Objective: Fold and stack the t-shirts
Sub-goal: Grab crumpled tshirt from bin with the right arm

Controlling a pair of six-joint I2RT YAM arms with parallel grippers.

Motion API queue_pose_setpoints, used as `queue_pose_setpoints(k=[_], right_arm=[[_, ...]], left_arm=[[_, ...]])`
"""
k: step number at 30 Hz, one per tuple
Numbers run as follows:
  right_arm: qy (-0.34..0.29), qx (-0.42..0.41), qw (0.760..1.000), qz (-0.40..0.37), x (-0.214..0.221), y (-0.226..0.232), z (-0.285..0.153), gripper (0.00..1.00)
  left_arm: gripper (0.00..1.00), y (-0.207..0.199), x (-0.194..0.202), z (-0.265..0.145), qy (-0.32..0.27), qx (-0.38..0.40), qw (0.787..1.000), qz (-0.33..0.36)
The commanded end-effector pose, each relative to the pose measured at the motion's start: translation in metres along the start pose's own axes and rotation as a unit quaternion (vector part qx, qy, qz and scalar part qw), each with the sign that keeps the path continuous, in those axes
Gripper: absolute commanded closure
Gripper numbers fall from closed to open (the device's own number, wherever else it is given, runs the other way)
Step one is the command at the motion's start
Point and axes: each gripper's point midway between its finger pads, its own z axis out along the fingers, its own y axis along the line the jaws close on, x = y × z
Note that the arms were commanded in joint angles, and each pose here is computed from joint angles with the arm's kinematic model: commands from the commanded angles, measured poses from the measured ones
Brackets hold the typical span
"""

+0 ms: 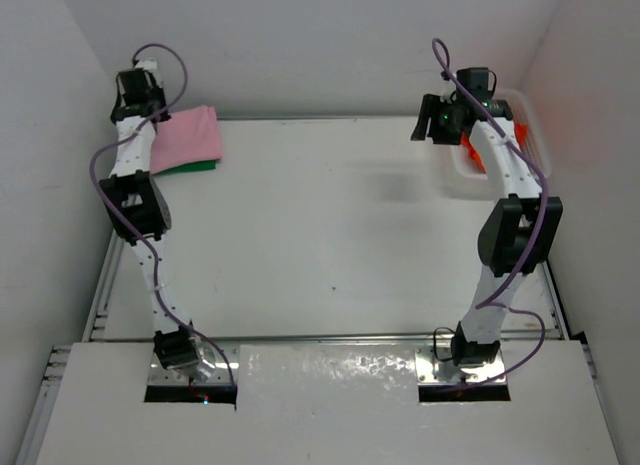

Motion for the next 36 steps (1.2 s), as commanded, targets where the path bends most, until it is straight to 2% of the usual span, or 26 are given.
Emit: queue_pose_setpoints(k=[1, 5, 9, 12, 14, 17, 18, 19, 20, 21, 22, 23, 25, 29, 32, 36], right_arm=[[-0.038, 0.007, 0.999, -0.008, -0.021, 0.003, -0.023, 0.4], [-0.038, 0.013, 0.999, -0.006, -0.022, 0.001, -0.025, 0.4], [-0.049, 0.027, 0.998, -0.003, -0.029, -0.005, -0.02, 0.4], [-0.094, 0.044, 0.993, 0.052, -0.074, -0.039, -0.026, 0.43], [-0.123, 0.061, 0.987, 0.083, -0.095, -0.072, -0.022, 0.47], [-0.166, 0.113, 0.972, 0.121, -0.116, -0.125, -0.002, 0.52], [-0.176, 0.133, 0.968, 0.119, -0.12, -0.139, 0.002, 0.5], [-0.176, 0.188, 0.958, 0.123, -0.114, -0.168, 0.015, 0.46], [-0.182, 0.214, 0.953, 0.117, -0.114, -0.183, 0.02, 0.37], [-0.199, 0.238, 0.945, 0.104, -0.124, -0.196, 0.02, 0.34], [-0.184, 0.285, 0.934, 0.109, -0.11, -0.226, 0.037, 0.31], [-0.186, 0.3, 0.929, 0.109, -0.109, -0.238, 0.042, 0.23], [-0.179, 0.314, 0.924, 0.122, -0.097, -0.265, 0.063, 0.2], [-0.187, 0.282, 0.932, 0.133, -0.086, -0.287, 0.102, 0.18], [-0.177, 0.283, 0.936, 0.114, -0.074, -0.295, 0.122, 0.22], [-0.166, 0.273, 0.943, 0.094, -0.069, -0.294, 0.127, 0.56]], left_arm=[[0.78, -0.02, -0.011, 0.008, -0.023, 0.001, 1.0, 0.02], [0.8, 0.004, 0.017, 0.032, -0.008, -0.042, 0.999, 0.012], [0.8, 0.039, 0.031, 0.042, -0.005, -0.068, 0.997, -0.03], [0.79, 0.041, 0.028, 0.036, -0.007, -0.038, 0.999, -0.036], [0.76, 0.031, 0.016, 0.027, -0.021, -0.012, 0.999, -0.033], [0.61, 0.011, -0.014, 0.004, -0.05, 0.03, 0.998, -0.033], [0.57, 0.005, -0.021, -0.002, -0.054, 0.04, 0.997, -0.029], [0.51, -0.003, -0.037, -0.016, -0.067, 0.05, 0.996, -0.025], [0.5, -0.008, -0.044, -0.024, -0.07, 0.058, 0.996, -0.02], [0.48, -0.016, -0.056, -0.039, -0.078, 0.073, 0.994, -0.011], [0.47, -0.022, -0.054, -0.046, -0.066, 0.082, 0.994, -0.011], [0.47, -0.027, -0.052, -0.053, -0.059, 0.093, 0.994, -0.007], [0.47, -0.045, -0.039, -0.071, -0.027, 0.124, 0.992, 0.006], [0.47, -0.064, -0.001, -0.09, 0.041, 0.132, 0.99, 0.039], [0.47, -0.073, 0.007, -0.101, 0.061, 0.127, 0.989, 0.049], [0.47, -0.077, 0.011, -0.107, 0.074, 0.118, 0.988, 0.062]])
